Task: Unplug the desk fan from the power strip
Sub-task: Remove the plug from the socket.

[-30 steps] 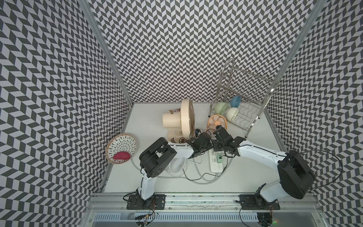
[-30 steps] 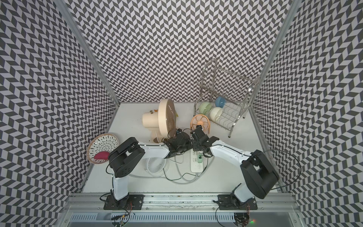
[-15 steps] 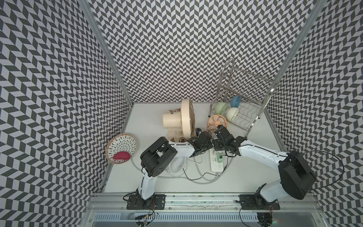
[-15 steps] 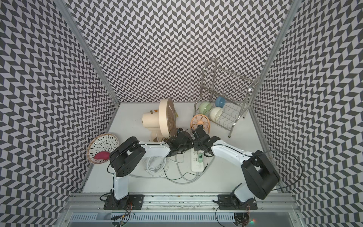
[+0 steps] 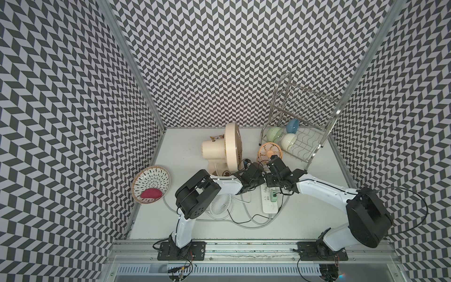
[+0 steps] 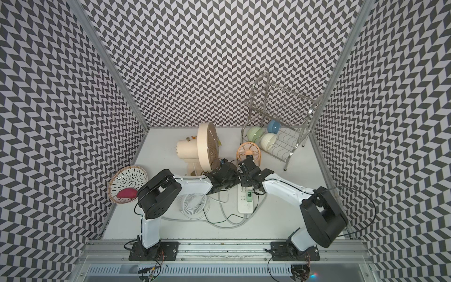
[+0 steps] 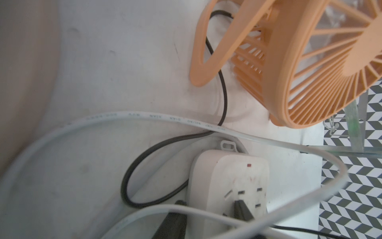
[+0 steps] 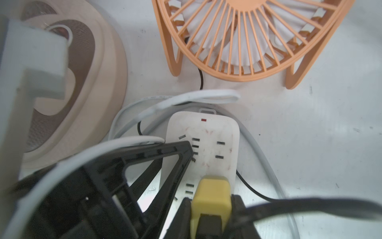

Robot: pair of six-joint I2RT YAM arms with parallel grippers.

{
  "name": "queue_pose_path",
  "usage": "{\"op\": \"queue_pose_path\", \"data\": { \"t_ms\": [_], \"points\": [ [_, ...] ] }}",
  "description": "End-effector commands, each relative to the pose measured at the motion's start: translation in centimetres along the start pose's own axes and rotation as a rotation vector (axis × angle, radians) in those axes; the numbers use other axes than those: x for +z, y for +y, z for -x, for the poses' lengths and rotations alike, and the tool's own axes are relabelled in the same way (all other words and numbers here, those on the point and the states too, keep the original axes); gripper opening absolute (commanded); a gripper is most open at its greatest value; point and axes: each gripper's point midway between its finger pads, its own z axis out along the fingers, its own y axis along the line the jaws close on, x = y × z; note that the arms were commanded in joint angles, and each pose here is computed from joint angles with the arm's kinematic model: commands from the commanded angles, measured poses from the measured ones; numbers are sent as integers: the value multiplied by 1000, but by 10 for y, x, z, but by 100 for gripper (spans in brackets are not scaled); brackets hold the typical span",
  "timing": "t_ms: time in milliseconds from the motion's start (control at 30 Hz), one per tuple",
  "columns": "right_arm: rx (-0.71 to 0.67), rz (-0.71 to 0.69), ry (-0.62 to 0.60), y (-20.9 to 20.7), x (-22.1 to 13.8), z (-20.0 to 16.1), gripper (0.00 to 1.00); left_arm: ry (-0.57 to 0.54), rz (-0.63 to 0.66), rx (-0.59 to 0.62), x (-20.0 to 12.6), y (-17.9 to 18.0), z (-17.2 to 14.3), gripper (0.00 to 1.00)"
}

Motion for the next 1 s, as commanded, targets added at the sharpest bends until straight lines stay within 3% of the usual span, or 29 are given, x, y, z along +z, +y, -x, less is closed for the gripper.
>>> {"op": "queue_pose_path", "data": {
  "t_ms": [0,100,133,167,267,333,367,433,500,567,633,700,867,933,967],
  "points": [
    [1,257,-261,63,-54,73,0,281,450,25,8,149,-86,41],
    [-51,594,-239,114,-77,62,0,286,454,21,9,151,-88,41],
    [-59,648,-235,121,-83,61,0,286,454,20,9,150,-88,41],
    [-47,639,-228,120,-82,62,0,286,456,19,9,151,-88,41],
    [92,232,-202,52,-47,67,0,281,458,20,8,151,-87,40],
    [76,137,-206,33,-40,68,0,281,457,20,8,151,-87,40],
    [56,201,-217,45,-45,70,0,282,456,21,8,151,-87,40],
    [-18,502,-237,93,-72,68,0,287,460,21,9,152,-88,40],
    [-39,653,-243,115,-93,68,0,288,459,20,10,151,-88,40],
    [-13,606,-253,108,-93,74,0,288,460,22,10,151,-88,40],
    [66,378,-287,72,-76,86,0,285,461,22,10,151,-88,39],
    [40,277,-267,60,-67,87,0,286,461,23,9,152,-88,39],
    [-58,668,-217,131,-87,71,0,271,444,36,8,145,-85,39],
    [-64,685,-206,136,-88,70,0,266,444,37,7,144,-84,39],
    [-48,620,-215,127,-83,74,0,265,443,37,7,143,-84,39]
  ]
}}
